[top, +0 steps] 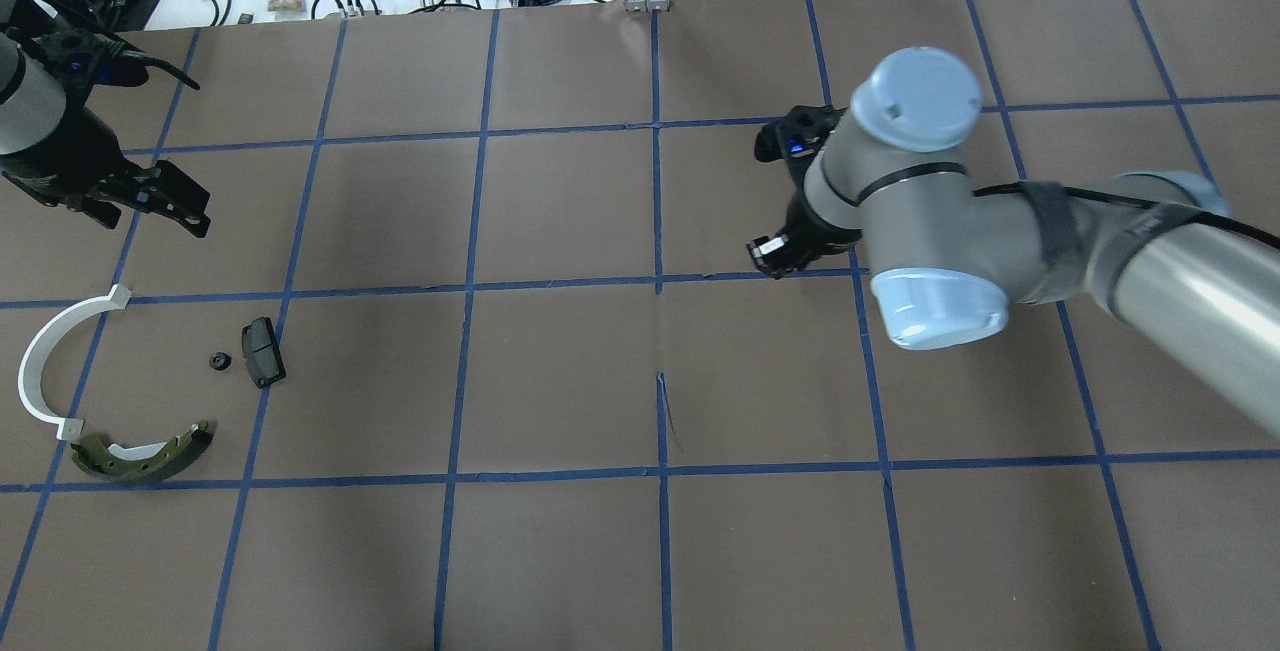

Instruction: Place bearing gear from tray to pile

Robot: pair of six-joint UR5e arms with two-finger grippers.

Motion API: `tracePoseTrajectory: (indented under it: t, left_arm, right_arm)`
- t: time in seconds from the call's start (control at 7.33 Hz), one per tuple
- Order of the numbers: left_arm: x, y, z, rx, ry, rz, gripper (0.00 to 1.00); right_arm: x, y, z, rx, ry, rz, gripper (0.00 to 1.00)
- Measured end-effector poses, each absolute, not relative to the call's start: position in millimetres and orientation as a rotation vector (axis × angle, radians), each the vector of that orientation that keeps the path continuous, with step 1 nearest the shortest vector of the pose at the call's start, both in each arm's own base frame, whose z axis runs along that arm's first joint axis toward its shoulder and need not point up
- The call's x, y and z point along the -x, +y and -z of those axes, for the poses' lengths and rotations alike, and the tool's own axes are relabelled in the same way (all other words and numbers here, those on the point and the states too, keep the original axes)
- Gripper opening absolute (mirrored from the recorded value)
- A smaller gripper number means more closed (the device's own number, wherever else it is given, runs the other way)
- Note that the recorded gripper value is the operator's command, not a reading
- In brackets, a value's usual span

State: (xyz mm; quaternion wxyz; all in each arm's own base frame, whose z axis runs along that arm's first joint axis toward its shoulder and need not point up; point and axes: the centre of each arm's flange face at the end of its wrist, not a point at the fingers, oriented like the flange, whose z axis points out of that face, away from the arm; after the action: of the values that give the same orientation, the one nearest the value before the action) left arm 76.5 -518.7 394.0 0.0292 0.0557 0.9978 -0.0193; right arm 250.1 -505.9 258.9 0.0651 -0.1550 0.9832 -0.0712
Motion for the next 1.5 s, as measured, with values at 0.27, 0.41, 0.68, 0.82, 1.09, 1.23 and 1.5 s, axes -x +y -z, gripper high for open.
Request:
tracePoseTrajectory:
  t: [0.27, 0.41, 0.68, 0.82, 1.09, 1.23, 1.5]
  left_arm:
    - [-32, -518, -404, -0.194, 3.077, 0.081, 1.0]
    - [-21, -519, -403, -0.209, 3.081, 0.08, 1.0]
    - [-8, -522, -396, -0.216, 3.121, 0.082, 1.0]
    - [1, -527, -391, -0.217, 3.157, 0.086, 1.0]
    - [51, -532, -383, -0.175, 3.19, 0.086, 1.0]
    - [86, -535, -378, -0.113, 3.198, 0.093, 0.99]
    - [163, -542, -345, -0.041, 3.206, 0.073, 0.99]
  right_arm:
    - [-348, -532, -225, 0.431, 3.006, 0.209, 0.82]
    - [-366, -536, -213, 0.443, 3.027, 0.204, 1.0]
    - [-369, -541, -210, 0.449, 3.041, 0.196, 1.0]
    - [-359, -548, -224, 0.425, 3.051, 0.181, 1.0]
    - [-302, -564, -299, 0.35, 3.078, 0.116, 1.0]
    - [-262, -563, -348, 0.337, 3.09, 0.087, 1.0]
    - [-195, -534, -436, 0.291, 3.1, 0.086, 1.0]
